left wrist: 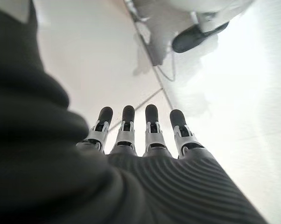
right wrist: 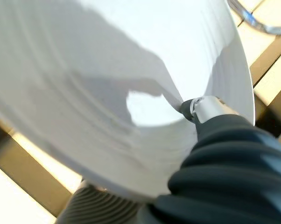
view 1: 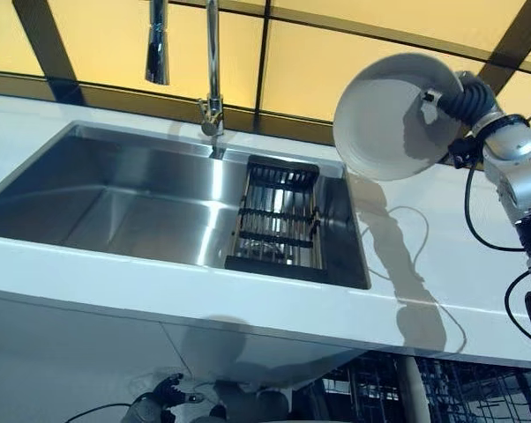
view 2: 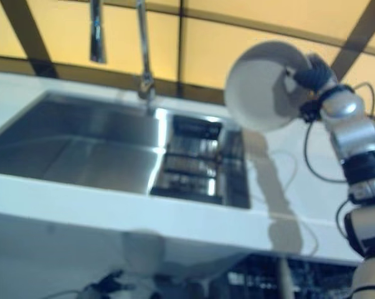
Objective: Take plates into dishwasher
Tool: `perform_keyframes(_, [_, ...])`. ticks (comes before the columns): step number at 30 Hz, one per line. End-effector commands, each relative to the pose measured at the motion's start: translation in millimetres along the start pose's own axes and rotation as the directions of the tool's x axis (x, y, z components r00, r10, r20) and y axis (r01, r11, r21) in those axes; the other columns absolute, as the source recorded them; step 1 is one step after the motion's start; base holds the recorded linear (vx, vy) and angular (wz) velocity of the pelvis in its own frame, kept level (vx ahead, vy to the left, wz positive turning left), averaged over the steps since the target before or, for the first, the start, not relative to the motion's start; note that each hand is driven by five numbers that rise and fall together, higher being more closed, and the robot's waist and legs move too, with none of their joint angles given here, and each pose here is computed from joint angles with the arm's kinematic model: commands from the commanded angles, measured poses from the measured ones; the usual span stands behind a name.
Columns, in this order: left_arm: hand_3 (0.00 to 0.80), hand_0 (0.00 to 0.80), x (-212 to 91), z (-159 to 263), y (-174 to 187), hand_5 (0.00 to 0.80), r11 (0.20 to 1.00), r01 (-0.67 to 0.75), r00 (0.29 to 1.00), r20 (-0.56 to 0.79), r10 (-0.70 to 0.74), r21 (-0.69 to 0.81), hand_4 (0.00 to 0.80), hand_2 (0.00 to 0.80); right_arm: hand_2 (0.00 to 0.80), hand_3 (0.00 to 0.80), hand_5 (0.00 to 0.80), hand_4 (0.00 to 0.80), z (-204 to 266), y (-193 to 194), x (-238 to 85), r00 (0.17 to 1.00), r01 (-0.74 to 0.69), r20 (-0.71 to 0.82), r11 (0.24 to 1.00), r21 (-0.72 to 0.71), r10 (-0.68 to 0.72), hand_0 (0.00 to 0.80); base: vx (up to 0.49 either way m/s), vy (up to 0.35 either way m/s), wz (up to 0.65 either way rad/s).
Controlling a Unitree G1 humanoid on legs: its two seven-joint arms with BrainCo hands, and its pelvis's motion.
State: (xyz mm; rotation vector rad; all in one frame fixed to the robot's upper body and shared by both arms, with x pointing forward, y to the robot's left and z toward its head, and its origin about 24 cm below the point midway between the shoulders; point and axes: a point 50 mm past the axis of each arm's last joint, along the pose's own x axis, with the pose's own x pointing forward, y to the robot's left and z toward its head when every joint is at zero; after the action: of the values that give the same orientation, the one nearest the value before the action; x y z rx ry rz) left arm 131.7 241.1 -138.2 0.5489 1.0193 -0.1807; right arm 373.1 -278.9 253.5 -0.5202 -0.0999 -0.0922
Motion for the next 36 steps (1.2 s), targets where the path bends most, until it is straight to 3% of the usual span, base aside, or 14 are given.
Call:
perform_keyframes(1, [0.0,0.0,4.8,44.8,6.0,0.0,0.999,0.008,0.982,0.191,0.001,-0.042,0.0,0.0,0.8,0.8,0.8,0.8,14.9,-27.5,1.5,0.995,0.082,0.036,0.973,0.216,-0.091,0.8,0.0,0.0,0.0])
perform_keyframes(9, [0.0,0.0,-11.1,114.5,23.7,0.0,0.994,0.035,0.867,0.498,0.023,-0.107,0.0,0.0,0.8,0.8,0.8,0.8,-24.2,-23.1,-6.3,0.996,0.082,-0.055,0.917,0.391,-0.066,0.8,0.0,0.0,0.0])
perform_keyframes(18, [0.0,0.0,-66.3,206.7,47.8,0.0,0.98,0.17,0.557,0.831,-0.007,-0.105,0.0,0.0,0.8,0.8,0.8,0.8,-57.9,0.9,-19.1,0.996,0.076,-0.082,0.893,0.443,-0.045,0.8,-0.012,-0.01,0.04])
perform_keyframes(22, [0.0,0.0,-86.3,222.2,39.0,0.0,0.925,0.38,0.459,0.87,-0.18,-0.009,0.0,0.0,0.8,0.8,0.8,0.8,-63.3,5.7,-23.5,0.995,0.088,-0.085,0.914,0.396,-0.059,0.8,-0.017,-0.011,0.12])
perform_keyframes(25, [0.0,0.0,-86.3,215.7,31.8,0.0,0.898,0.428,0.489,0.811,-0.32,0.096,0.0,0.0,0.8,0.8,0.8,0.8,-63.3,5.4,-24.2,0.995,0.081,-0.08,0.922,0.379,-0.055,0.8,0.007,0.009,0.08])
perform_keyframes(28, [0.0,0.0,-76.6,183.5,45.5,0.0,0.903,0.395,0.657,0.635,-0.407,0.17,0.0,0.0,0.8,0.8,0.8,0.8,-60.6,-3.2,-25.5,0.997,0.064,-0.069,0.944,0.325,-0.044,0.8,0.018,0.025,-0.02])
perform_keyframes(31, [0.0,0.0,-68.2,132.7,76.4,0.0,0.924,0.365,0.836,0.396,-0.379,0.115,0.0,0.0,0.8,0.8,0.8,0.8,-57.4,-16.2,-28.4,0.997,0.068,-0.058,0.951,0.303,-0.053,0.8,0.012,0.033,-0.06])
perform_keyframes(34, [0.0,0.0,-66.5,72.4,98.3,0.0,0.935,0.355,0.92,0.174,-0.352,0.012,0.0,0.0,0.8,0.8,0.8,0.8,-56.4,-26.6,-31.2,0.996,0.089,-0.05,0.951,0.295,-0.077,0.8,-0.02,0.016,-0.04])
perform_keyframes(36, [0.0,0.0,-68.3,31.4,106.9,0.0,0.939,0.341,0.94,0.037,-0.339,-0.056,0.0,0.0,0.8,0.8,0.8,0.8,-56.9,-33.3,-33.0,0.995,0.1,-0.047,0.951,0.293,-0.09,0.8,-0.05,-0.001,-0.04])
